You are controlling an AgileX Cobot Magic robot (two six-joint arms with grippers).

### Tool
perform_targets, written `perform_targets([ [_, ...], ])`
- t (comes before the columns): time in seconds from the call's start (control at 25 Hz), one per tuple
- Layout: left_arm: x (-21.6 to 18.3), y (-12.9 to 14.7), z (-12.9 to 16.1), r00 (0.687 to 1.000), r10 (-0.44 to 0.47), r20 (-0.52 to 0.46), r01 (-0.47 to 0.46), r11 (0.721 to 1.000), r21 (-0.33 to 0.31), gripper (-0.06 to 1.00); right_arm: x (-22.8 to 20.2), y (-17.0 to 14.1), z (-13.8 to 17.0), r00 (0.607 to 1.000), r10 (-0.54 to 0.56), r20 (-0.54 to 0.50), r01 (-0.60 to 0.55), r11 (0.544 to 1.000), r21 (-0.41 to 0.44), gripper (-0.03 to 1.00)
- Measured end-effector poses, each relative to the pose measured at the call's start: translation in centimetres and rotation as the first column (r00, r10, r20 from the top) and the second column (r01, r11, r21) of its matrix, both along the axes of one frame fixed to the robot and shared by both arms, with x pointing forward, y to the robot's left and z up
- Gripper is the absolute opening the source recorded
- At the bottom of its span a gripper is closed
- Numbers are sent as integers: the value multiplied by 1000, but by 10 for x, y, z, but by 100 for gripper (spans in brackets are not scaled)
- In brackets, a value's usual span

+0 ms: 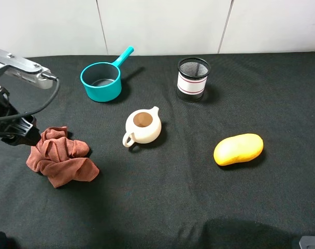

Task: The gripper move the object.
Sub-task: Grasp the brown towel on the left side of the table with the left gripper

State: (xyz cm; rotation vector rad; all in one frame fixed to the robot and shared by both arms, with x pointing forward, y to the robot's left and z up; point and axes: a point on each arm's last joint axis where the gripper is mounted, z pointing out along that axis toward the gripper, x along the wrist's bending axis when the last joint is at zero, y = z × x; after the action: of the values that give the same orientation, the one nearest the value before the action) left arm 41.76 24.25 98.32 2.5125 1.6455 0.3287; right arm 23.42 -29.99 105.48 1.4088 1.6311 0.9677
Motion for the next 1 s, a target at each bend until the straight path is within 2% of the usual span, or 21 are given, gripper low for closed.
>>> perform_targets([
  [0.56,25,-12,-51,992,-1,-126,3,1000,21,68,0,0,0,1000,0,0,0,1000,0,69],
  [1.0,31,-15,-69,987,3,-158,1,1000,28,68,0,0,0,1000,0,0,0,1000,0,69],
])
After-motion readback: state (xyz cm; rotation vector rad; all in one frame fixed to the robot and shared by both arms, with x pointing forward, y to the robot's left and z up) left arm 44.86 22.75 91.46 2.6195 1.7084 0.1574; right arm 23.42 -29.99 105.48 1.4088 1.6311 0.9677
